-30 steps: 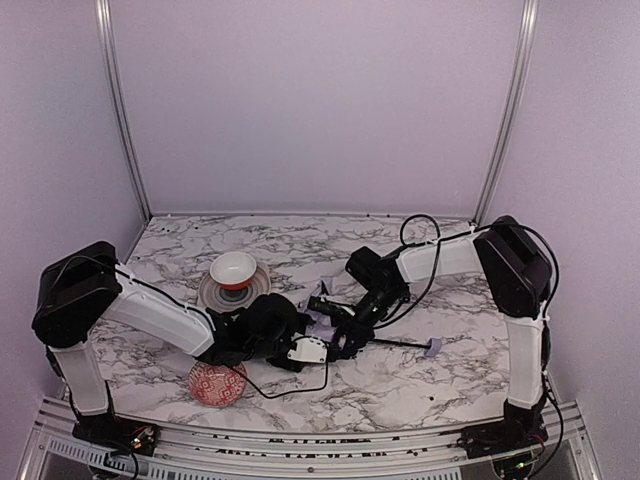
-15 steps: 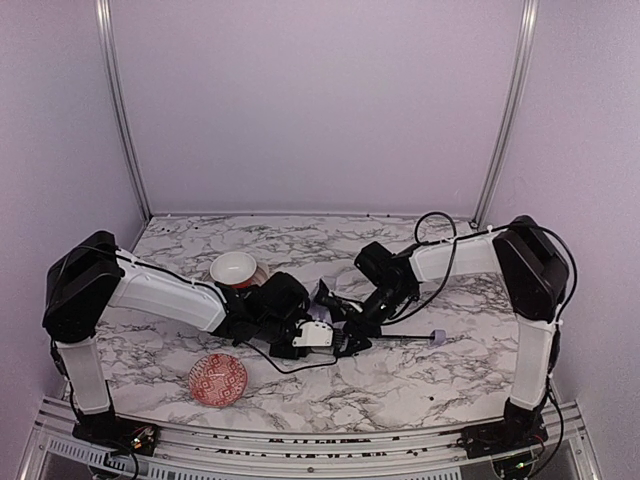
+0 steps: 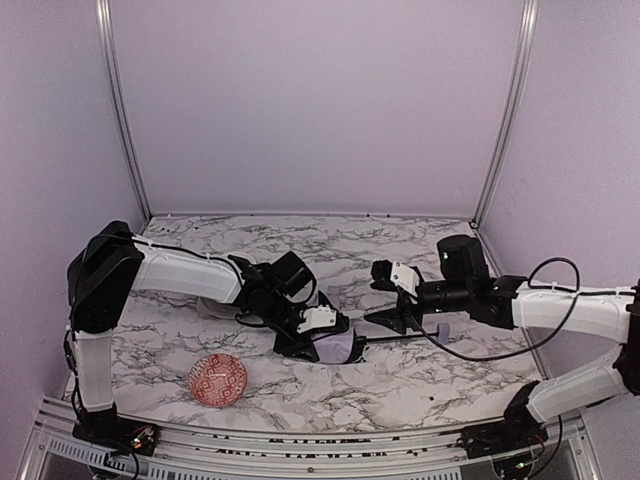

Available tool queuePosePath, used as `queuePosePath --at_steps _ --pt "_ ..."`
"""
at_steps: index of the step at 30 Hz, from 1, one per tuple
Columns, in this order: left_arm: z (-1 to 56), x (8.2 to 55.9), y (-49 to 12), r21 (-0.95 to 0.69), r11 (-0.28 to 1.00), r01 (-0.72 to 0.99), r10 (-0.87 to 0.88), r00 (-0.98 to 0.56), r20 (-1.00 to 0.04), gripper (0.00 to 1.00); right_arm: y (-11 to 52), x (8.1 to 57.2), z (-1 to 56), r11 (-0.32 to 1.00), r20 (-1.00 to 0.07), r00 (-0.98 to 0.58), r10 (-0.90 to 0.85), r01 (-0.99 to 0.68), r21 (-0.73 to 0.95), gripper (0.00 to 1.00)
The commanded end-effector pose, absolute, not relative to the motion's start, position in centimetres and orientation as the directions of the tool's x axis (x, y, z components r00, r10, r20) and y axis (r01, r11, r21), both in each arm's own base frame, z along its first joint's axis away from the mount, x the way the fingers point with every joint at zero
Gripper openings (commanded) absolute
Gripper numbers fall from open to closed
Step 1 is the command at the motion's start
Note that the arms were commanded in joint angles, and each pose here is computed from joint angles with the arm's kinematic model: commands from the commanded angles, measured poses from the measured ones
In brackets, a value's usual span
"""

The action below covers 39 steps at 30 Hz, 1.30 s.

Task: Put away the umbrella

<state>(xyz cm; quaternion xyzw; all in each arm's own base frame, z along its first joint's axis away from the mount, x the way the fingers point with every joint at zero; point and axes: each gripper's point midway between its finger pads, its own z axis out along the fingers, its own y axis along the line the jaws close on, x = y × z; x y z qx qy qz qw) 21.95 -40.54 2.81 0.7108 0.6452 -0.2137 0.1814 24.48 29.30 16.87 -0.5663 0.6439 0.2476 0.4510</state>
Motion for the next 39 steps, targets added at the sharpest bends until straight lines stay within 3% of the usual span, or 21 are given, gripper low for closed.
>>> queuePosePath --at_steps 1,4,8,14,25,30,34,36,39 --pt "-1.9 15.9 -35.6 -0.434 -0.009 0.901 0.938 -0.143 -0.316 0.36 29.0 24.3 18.6 0.266 -0.794 0.345 -0.5 -0.812 -0.52 0.7" --pt "-2.1 15.8 -35.6 -0.487 0.012 0.873 0.937 -0.18 -0.298 0.37 30.3 21.7 17.6 0.167 -0.703 0.471 -0.534 -0.756 -0.633 0.7" --pt "-2.6 15.9 -35.7 -0.525 0.044 0.85 0.941 -0.211 -0.263 0.37 32.1 18.7 15.2 0.007 -0.653 0.557 -0.512 -0.758 -0.652 0.71" --pt "-3.2 15.9 -35.5 -0.558 0.082 0.826 0.947 -0.238 -0.214 0.37 34.2 19.4 10.3 -0.109 -0.511 0.561 -0.651 -0.735 -0.669 0.79" --pt "-3.5 15.2 -35.1 -0.601 0.083 0.795 0.95 -0.246 -0.194 0.37 33.6 22.5 4.3 -0.207 -0.29 0.506 -0.812 -0.715 -0.668 0.8" --pt "-3.5 15.0 -34.9 -0.616 0.074 0.784 0.953 -0.238 -0.188 0.36 32.8 23.1 2.5 -0.237 -0.217 0.474 -0.853 -0.724 -0.648 0.7" --pt "-3.3 15.1 -35.1 -0.617 0.069 0.784 0.953 -0.234 -0.192 0.38 32.8 22.9 2.4 -0.238 -0.224 0.462 -0.858 -0.745 -0.623 0.5" --pt "-2.7 15.7 -35.5 -0.603 0.058 0.796 0.947 -0.235 -0.218 0.51 32.8 22.6 2.4 -0.233 -0.239 0.454 -0.859 -0.76 -0.606 0.4" --pt "-1.5 17.9 -36.6 -0.535 0.071 0.842 0.914 -0.269 -0.304 0.68 32.4 22.1 2.2 -0.224 -0.251 0.429 -0.868 -0.788 -0.573 0.33"
